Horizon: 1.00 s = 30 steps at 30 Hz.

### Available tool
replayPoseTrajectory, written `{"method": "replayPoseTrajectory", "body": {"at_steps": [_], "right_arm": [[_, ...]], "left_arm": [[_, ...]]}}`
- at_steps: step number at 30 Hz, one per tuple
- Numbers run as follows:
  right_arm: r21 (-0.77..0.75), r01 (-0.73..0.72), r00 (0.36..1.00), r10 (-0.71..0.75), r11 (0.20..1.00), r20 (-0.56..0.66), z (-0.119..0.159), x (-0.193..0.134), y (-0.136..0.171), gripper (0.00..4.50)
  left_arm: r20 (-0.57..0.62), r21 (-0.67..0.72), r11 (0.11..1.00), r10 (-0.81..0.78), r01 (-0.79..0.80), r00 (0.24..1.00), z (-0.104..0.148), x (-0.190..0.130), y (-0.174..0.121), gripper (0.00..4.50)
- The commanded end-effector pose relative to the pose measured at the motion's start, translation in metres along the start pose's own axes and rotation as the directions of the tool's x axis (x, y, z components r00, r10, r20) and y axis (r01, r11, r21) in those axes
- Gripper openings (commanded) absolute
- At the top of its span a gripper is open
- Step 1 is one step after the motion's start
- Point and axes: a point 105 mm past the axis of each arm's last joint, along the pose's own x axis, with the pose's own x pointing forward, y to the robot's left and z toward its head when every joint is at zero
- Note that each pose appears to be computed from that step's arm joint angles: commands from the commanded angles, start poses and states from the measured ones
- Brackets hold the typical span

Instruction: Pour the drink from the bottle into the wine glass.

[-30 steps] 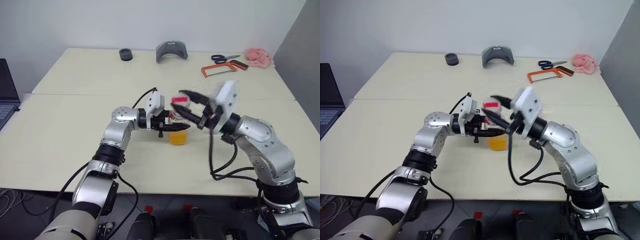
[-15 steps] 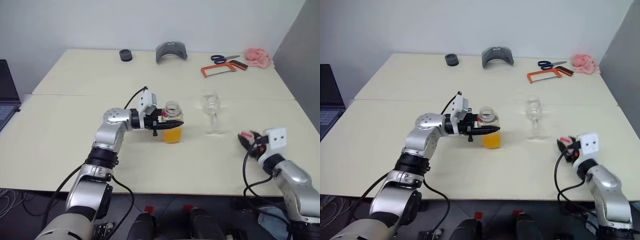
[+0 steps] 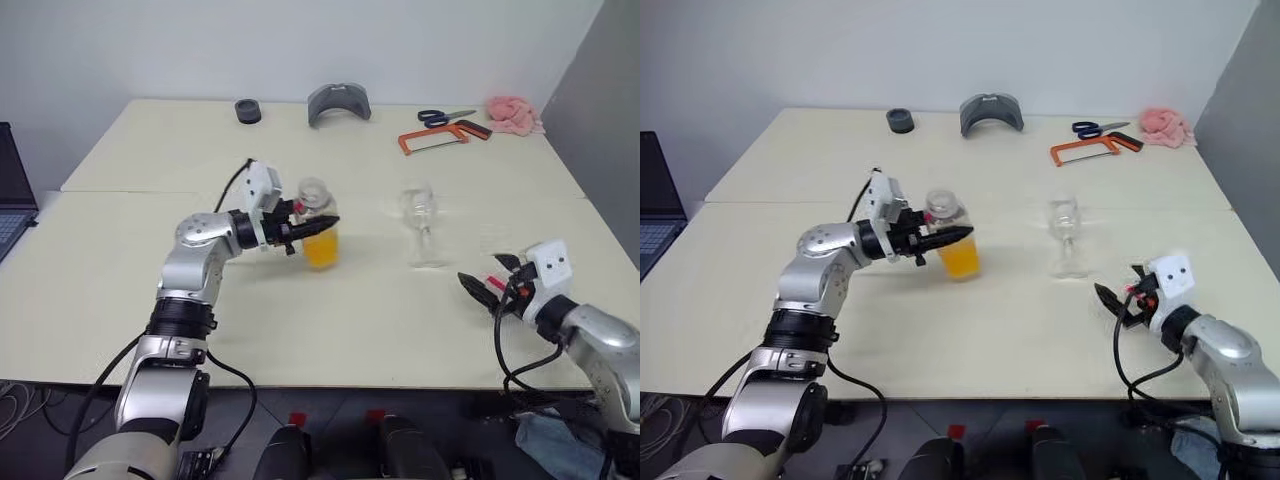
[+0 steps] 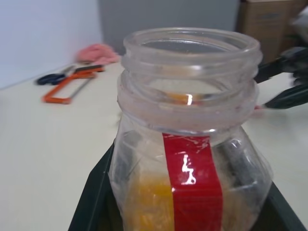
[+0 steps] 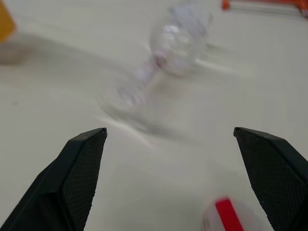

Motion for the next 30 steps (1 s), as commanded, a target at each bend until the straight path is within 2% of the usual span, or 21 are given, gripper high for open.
{"method": "replayPoseTrajectory", "body": {"at_steps": [1, 5, 12, 17, 23, 24, 30], "right_arm": [[-0.032, -0.277, 0.950, 0.279, 0.960, 0.142, 0.050, 0.022, 0.058, 4.50], [-0.078, -0.390, 0.905, 0.398, 0.917, 0.152, 0.064, 0.051, 0.091, 4.50], [-0.131, -0.324, 0.926, 0.342, 0.937, 0.158, 0.075, 0.113, 0.107, 4.50], [-0.158, -0.397, 0.891, 0.421, 0.904, 0.169, 0.082, 0.126, 0.132, 4.50], [-0.163, -0.422, 0.875, 0.448, 0.892, 0.182, 0.089, 0.130, 0.142, 4.50], [-0.164, -0.422, 0.875, 0.448, 0.891, 0.183, 0.089, 0.131, 0.143, 4.50], [-0.167, -0.421, 0.876, 0.448, 0.891, 0.181, 0.090, 0.130, 0.143, 4.50]], "left_arm": [[0.039, 0.064, 0.959, 0.274, -0.277, 0.961, 0.011, -0.021, 0.042, 1.69], [0.017, 0.058, 0.889, 0.454, -0.454, 0.891, 0.002, -0.043, 0.070, 1.69], [-0.005, 0.036, 0.739, 0.674, -0.673, 0.739, -0.008, -0.076, 0.106, 1.69], [-0.020, 0.026, 0.683, 0.730, -0.730, 0.683, -0.013, -0.086, 0.115, 1.69], [-0.044, 0.019, 0.618, 0.786, -0.786, 0.617, -0.025, -0.095, 0.121, 1.69], [-0.046, 0.008, 0.612, 0.790, -0.791, 0.611, -0.026, -0.096, 0.121, 2.39], [-0.052, -0.034, 0.617, 0.785, -0.786, 0.618, -0.032, -0.096, 0.119, 4.22]]}}
